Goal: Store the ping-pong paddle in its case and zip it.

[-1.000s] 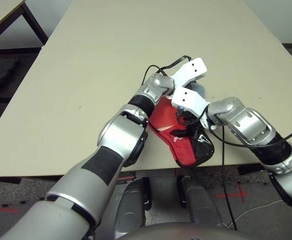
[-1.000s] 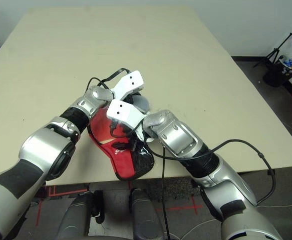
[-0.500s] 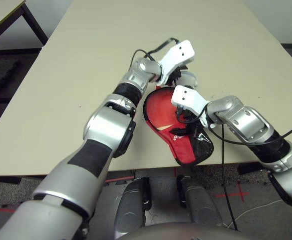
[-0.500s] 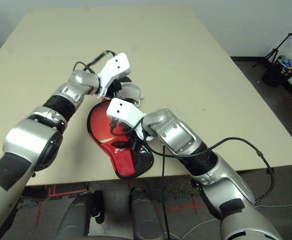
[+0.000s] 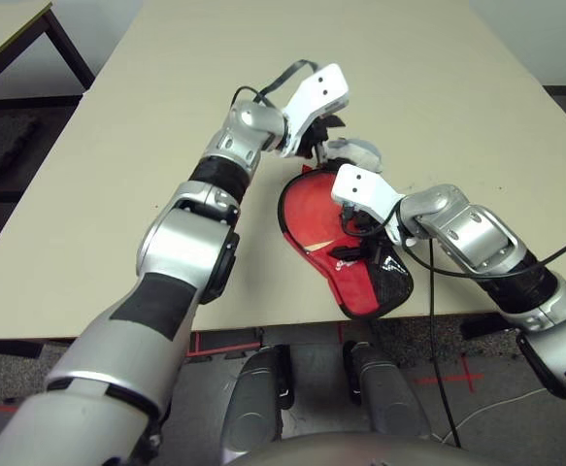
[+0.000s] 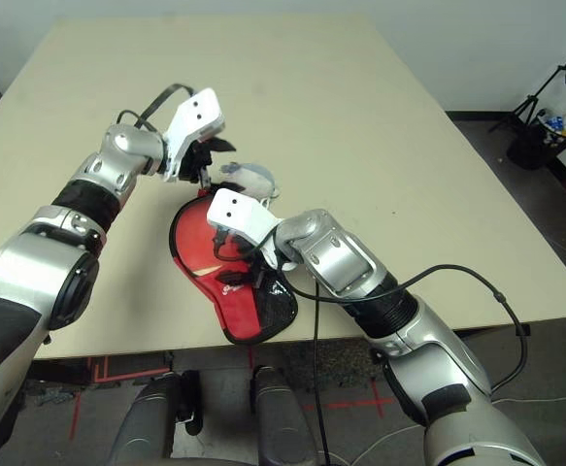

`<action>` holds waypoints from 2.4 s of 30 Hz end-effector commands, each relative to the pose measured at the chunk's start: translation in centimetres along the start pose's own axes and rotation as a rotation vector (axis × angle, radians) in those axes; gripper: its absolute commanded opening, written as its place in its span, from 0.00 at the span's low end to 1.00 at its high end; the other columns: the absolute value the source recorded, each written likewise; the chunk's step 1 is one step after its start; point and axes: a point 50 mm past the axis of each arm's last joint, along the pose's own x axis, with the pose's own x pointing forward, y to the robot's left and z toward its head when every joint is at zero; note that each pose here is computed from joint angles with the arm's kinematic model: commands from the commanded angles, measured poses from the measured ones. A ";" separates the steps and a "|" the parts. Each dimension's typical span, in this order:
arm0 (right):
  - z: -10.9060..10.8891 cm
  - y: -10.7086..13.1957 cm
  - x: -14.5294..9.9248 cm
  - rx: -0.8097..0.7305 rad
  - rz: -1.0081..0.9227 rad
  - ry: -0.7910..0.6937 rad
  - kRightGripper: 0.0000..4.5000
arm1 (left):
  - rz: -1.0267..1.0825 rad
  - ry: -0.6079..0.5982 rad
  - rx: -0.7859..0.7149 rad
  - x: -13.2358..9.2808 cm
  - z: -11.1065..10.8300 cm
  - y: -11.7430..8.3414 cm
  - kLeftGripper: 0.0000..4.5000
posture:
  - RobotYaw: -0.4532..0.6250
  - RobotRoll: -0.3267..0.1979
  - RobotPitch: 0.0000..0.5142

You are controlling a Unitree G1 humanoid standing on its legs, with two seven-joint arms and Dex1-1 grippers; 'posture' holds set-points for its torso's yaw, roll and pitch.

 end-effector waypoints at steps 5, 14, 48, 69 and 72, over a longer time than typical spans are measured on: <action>-2.6 -0.2 1.1 0.075 -0.004 0.116 1.00 | -0.053 0.074 -0.066 0.6 -3.1 -1.9 1.00 | 0.39 0.62 0.31; -1.8 -1.3 0.4 0.099 -0.036 0.086 1.00 | -0.077 0.162 -0.201 1.7 -6.9 -4.3 1.00 | 0.37 0.62 0.29; 1.8 -11.8 -0.4 -0.047 -0.434 0.115 0.85 | -0.111 0.166 -0.233 3.0 -7.4 -5.9 1.00 | 0.39 0.62 0.29; -4.0 -9.7 -5.8 0.040 -0.489 0.285 0.05 | -0.139 0.165 -0.210 4.0 -6.9 -6.5 1.00 | 0.32 0.62 0.31; -4.5 -8.0 -6.8 0.050 -0.463 0.301 0.05 | -0.142 0.164 -0.204 4.2 -6.8 -6.5 1.00 | 0.32 0.62 0.31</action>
